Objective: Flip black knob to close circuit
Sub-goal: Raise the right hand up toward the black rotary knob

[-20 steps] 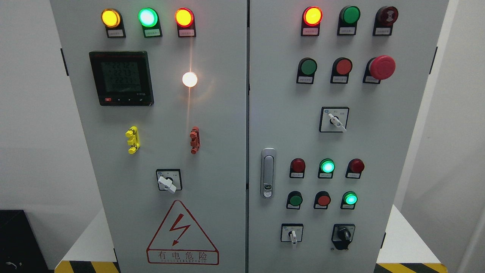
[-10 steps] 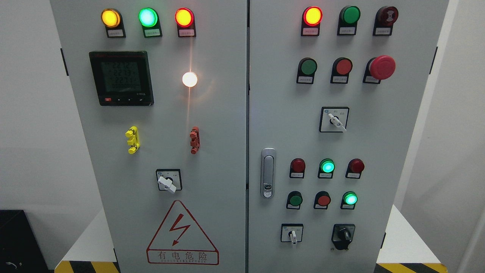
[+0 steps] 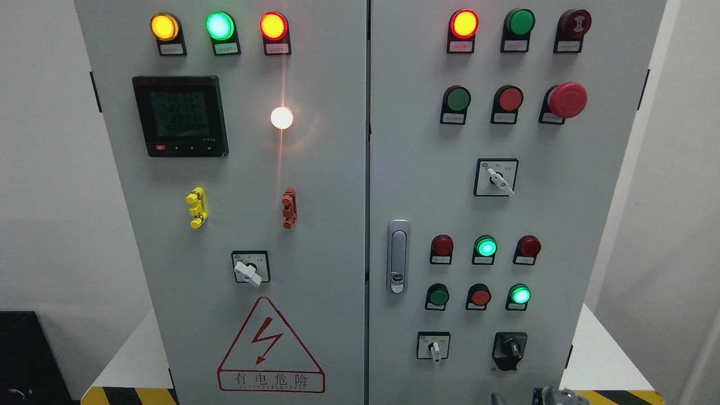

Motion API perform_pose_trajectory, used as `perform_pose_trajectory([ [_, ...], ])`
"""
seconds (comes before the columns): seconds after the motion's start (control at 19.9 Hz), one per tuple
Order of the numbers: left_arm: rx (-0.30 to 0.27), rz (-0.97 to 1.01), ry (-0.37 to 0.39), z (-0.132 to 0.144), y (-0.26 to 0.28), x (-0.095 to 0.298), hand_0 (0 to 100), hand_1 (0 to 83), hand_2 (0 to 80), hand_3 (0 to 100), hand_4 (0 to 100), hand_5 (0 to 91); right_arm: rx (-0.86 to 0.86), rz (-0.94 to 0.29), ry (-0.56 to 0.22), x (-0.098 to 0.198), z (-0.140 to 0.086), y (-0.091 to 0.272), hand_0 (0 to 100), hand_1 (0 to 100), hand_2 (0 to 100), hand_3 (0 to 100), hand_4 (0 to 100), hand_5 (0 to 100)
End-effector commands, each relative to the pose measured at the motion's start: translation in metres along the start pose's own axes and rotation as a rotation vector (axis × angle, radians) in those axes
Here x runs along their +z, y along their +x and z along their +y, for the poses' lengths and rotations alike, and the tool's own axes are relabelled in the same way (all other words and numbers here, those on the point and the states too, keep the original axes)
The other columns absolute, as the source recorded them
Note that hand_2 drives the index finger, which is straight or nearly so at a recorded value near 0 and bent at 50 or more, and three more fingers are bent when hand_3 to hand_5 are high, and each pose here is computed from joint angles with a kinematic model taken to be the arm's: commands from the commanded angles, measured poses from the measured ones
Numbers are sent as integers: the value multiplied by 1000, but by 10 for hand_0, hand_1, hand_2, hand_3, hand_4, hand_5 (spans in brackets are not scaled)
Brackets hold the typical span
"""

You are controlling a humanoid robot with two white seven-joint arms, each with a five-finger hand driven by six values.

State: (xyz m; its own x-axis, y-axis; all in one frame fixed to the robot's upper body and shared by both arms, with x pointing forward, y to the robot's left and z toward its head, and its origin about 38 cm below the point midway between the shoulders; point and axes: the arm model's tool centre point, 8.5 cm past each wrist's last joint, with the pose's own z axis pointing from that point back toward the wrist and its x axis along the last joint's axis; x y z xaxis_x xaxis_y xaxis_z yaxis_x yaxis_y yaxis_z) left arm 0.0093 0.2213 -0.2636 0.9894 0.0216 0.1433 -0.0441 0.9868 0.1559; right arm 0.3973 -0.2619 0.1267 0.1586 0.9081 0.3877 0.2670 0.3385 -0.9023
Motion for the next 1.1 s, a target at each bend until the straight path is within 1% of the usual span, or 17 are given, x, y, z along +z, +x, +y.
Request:
perform_pose_trajectory([
  [0.0,-1,-2,0,0,0,0,120,556,0,0,0,0,0,-11,-21,-9,-9,8,0,0,922,1000,1000,1000],
  [0.25,0,0,0,0,0,0,120,556,0,0,0,0,-2,-7,-32,-17,-15,11,0,0,923,1000,1000,1000],
  [1.05,-1,0,0,0,0,0,120,556,0,0,0,0,0,19,-30,-22,-18,11,0,0,921,1000,1000,1000],
])
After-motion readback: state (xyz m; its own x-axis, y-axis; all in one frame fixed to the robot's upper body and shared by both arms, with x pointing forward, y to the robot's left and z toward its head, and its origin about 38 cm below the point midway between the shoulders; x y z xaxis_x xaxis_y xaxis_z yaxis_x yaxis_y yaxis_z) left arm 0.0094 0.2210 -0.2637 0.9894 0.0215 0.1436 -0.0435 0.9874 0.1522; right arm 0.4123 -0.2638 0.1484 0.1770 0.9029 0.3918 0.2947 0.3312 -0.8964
